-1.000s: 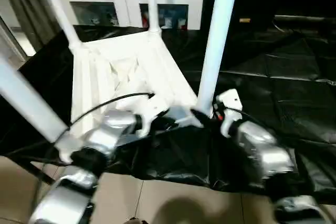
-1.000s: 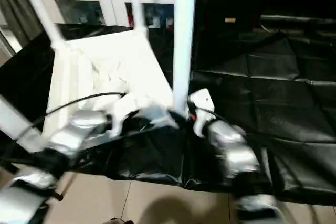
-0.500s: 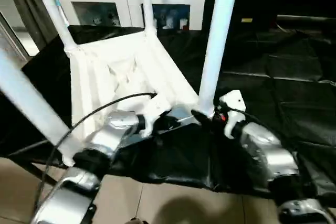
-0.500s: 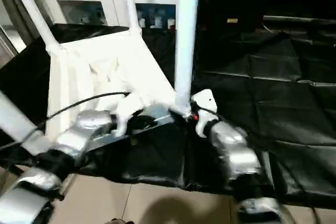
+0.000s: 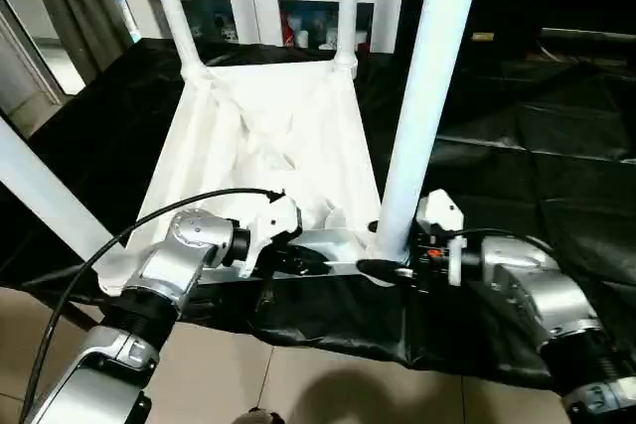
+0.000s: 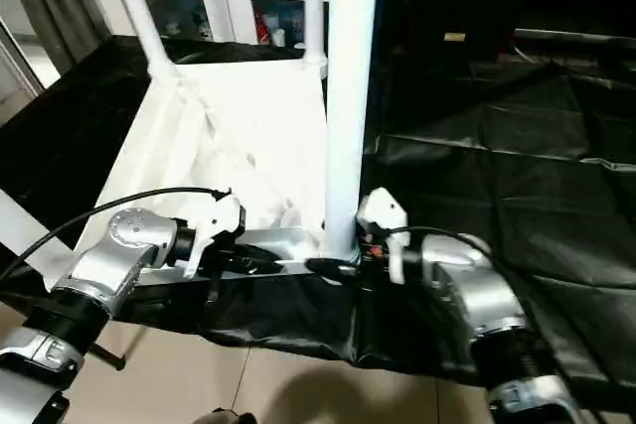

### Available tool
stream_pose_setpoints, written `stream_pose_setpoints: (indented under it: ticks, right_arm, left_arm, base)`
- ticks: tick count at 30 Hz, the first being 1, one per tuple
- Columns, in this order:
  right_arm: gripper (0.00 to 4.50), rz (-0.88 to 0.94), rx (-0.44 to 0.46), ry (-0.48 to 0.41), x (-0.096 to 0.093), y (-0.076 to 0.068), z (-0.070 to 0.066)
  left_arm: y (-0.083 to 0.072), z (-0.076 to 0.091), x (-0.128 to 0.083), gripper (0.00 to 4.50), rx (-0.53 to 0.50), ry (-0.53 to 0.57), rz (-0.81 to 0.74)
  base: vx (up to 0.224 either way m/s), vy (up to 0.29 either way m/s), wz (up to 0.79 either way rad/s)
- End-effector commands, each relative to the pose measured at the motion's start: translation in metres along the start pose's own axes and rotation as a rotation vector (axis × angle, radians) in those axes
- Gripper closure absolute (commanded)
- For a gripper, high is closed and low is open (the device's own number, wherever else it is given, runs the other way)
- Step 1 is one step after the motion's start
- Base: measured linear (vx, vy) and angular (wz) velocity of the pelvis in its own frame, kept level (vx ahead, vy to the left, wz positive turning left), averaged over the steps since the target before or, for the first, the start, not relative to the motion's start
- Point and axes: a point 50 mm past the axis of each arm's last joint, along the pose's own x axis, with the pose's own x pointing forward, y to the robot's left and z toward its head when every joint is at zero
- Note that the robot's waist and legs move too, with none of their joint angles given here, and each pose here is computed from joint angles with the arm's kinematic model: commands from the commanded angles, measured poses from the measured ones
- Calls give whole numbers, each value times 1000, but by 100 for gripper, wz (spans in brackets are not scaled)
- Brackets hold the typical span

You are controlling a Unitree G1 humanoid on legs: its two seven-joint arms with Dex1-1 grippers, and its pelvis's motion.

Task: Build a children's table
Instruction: Rotate leg to tighten

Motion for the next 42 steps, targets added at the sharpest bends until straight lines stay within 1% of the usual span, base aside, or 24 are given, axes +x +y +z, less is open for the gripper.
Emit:
stream_pose_setpoints:
  ticks: [1, 4, 6, 8, 11, 12, 14, 15, 16, 18, 19, 21, 22, 23, 24, 26, 28, 30, 31, 32, 34, 36, 38, 42]
  right_arm:
    - [106, 20, -16, -5, 0, 0, 4]
    - [139, 32, -7, -10, 1, 2, 4]
    - [153, 17, 7, -19, 5, 4, 2]
    - [170, 10, 12, -22, 6, 5, 1]
    - [176, -106, 40, -47, 12, 1, -4]
    - [178, -221, 78, -57, 17, -3, -10]
    - [180, -287, 97, -59, 21, -5, -13]
    - [180, -383, 139, -56, 28, -7, -19]
    - [180, -383, 139, -56, 28, -7, -19]
    - [180, -484, 195, -55, 42, -5, -25]
    - [180, -492, 199, -54, 43, -5, -25]
    - [180, -552, 219, -38, 55, -1, -28]
    - [180, -555, 219, -37, 56, -1, -28]
    - [180, -567, 214, -38, 66, 2, -27]
    - [180, -565, 211, -43, 69, 4, -26]
    - [110, -522, 234, -99, 73, 7, -20]
    - [110, -494, 235, -110, 73, 8, -18]
    - [74, -415, 206, -114, 68, 10, -14]
    - [74, -408, 202, -113, 67, 10, -14]
    - [64, -384, 187, -113, 65, 10, -13]
    - [64, -287, 125, -102, 51, 8, -9]
    - [64, -268, 115, -98, 47, 7, -9]
    - [64, -206, 87, -85, 37, 5, -6]
    - [64, -138, 54, -55, 20, 1, -3]
  left_arm:
    - [-3, 4, -1, 450, 17, -23, -46]
    - [-1, 5, 0, 450, 17, -35, -24]
    - [3, 6, 3, 450, 12, -45, 26]
    - [5, 7, 3, 450, 10, -47, 42]
    - [12, 8, 7, 450, -3, -43, 144]
    - [19, 9, 11, 450, -22, -41, 239]
    - [23, 10, 14, 450, -35, -45, 299]
    - [27, 14, 21, 450, -49, -59, 357]
    - [27, 14, 21, 450, -49, -59, 357]
    - [29, 21, 36, 450, -59, -72, 416]
    - [29, 21, 37, 450, -59, -74, 419]
    - [30, 30, 51, 450, -63, -98, 458]
    - [30, 31, 52, 450, -64, -101, 460]
    - [29, 37, 61, 450, -72, -131, 464]
    - [28, 39, 63, 450, -76, -142, 459]
    - [26, 40, 66, 450, -63, -140, 424]
    - [25, 39, 66, 450, -61, -139, 406]
    - [21, 35, 61, 450, -47, -128, 337]
    - [20, 34, 60, 450, -46, -126, 331]
    - [19, 32, 58, 450, -40, -121, 308]
    - [13, 23, 45, 450, -17, -97, 216]
    - [12, 21, 42, 450, -14, -87, 202]
    - [7, 14, 32, 450, 7, -68, 125]
    - [3, 7, 14, 450, 1, -52, 54]
  base:
    - [0, 0, 0]
    - [0, 0, 0]
    - [0, 0, 0]
    - [0, 0, 0]
    - [0, 0, 0]
    - [0, 0, 0]
    - [0, 0, 0]
    - [0, 0, 0]
    - [0, 0, 0]
    - [0, 0, 0]
    - [0, 0, 0]
    - [0, 0, 0]
    - [0, 0, 0]
    - [0, 0, 0]
    - [0, 0, 0]
    - [0, 0, 0]
    - [0, 0, 0]
    - [0, 0, 0]
    - [0, 0, 0]
    - [0, 0, 0]
    - [0, 0, 0]
    - [0, 0, 0]
    - [0, 0, 0]
    - [14, -3, 0]
